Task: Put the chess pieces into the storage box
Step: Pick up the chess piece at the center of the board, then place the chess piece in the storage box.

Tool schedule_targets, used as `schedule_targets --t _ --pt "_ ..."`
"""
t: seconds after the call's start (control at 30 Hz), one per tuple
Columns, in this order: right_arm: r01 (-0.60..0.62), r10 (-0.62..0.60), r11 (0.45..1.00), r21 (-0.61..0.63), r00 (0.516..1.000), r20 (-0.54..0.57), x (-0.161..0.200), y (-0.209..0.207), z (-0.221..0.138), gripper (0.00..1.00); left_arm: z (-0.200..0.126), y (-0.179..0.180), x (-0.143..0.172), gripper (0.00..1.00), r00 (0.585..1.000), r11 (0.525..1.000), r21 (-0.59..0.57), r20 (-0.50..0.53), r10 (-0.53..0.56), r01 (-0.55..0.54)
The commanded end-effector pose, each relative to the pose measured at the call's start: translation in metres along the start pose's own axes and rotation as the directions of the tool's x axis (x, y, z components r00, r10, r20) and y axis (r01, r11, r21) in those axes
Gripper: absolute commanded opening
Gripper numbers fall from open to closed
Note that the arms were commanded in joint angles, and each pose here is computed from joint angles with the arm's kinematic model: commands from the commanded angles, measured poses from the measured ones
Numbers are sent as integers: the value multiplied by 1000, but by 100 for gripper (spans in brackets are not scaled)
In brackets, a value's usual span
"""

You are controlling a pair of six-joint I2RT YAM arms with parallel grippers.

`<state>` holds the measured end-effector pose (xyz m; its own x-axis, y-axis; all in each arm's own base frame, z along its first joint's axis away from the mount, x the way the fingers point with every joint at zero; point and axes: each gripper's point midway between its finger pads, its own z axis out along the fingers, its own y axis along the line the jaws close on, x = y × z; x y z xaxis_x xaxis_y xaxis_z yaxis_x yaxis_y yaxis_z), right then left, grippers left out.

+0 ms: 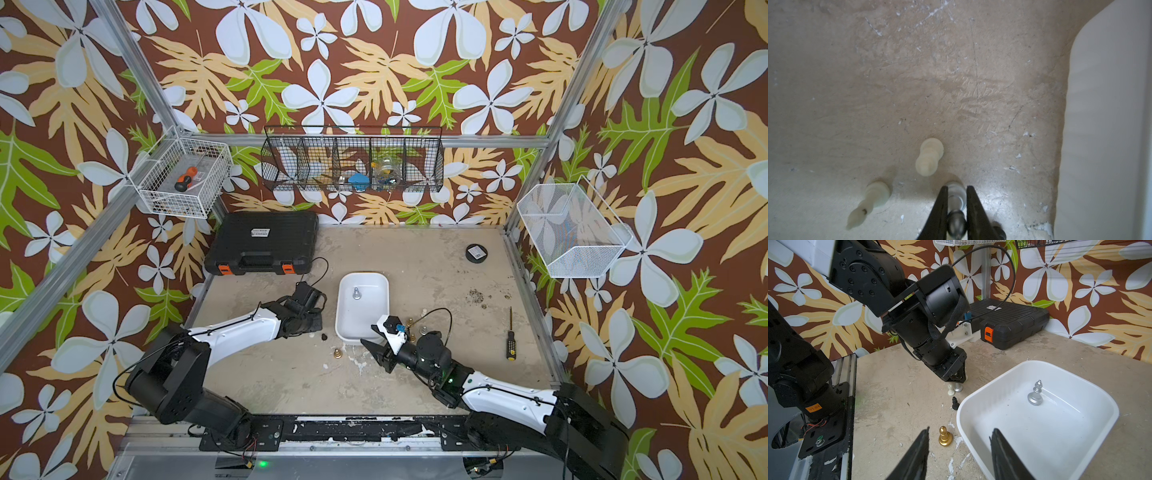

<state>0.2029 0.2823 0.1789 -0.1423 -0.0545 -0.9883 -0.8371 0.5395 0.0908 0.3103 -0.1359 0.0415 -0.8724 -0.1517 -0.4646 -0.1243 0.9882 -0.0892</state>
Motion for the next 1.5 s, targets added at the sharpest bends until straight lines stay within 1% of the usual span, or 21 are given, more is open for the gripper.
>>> schedule_targets --t 0.0,0.03,0.2,0.4,0.5,0.67,0.73,0.8,0.9,1.03,1.07,1.13,1.2,1.27,1.47 --pt "-1 1 1000 1 1000 20 -6 0 0 50 0 1 0 16 1000 1000 -6 4 -7 7" --pt "-1 1 1000 0 1000 23 -6 0 0 50 0 1 1 13 1000 1000 -6 3 -5 5" --pt "-1 1 1000 3 1000 23 -6 0 -1 50 -2 -2 -3 13 1000 1000 1 12 -4 4" --pt "-1 1 1000 11 1000 26 -7 -2 -1 50 -14 -11 -15 13 999 1000 16 42 2 -3" --pt "-1 1 1000 20 1000 27 -7 -3 -2 50 -30 -21 -27 12 997 999 29 71 15 -17" --pt "-15 12 998 59 998 56 -12 -9 -7 50 -70 -52 -54 12 988 995 82 149 40 -52" --pt "-25 17 995 101 997 77 -14 -16 -12 50 -86 -69 -66 12 982 991 115 185 45 -67" --pt "-37 21 984 174 996 90 -16 -29 -18 50 -96 -86 -76 12 976 985 144 208 60 -91" --pt "-58 27 939 339 995 95 -15 -56 -29 50 -103 -117 -89 12 968 974 175 229 101 -143" --pt "-105 28 858 502 987 158 -19 -85 -58 50 -97 -165 -96 11 961 955 212 230 156 -206" --pt "-115 26 842 527 984 174 -19 -89 -64 50 -94 -175 -96 11 960 950 223 227 167 -218" --pt "-133 18 822 555 978 207 -20 -94 -75 53 -84 -197 -91 11 955 938 243 225 195 -249" --pt "-143 13 820 555 973 230 -22 -94 -81 54 -70 -213 -85 11 954 928 257 196 225 -271" --pt "-145 12 823 549 971 238 -24 -93 -82 54 -54 -221 -80 10 955 926 255 172 240 -279" --pt "-133 11 836 533 974 226 -25 -90 -77 54 -24 -219 -80 10 958 942 202 160 237 -267"
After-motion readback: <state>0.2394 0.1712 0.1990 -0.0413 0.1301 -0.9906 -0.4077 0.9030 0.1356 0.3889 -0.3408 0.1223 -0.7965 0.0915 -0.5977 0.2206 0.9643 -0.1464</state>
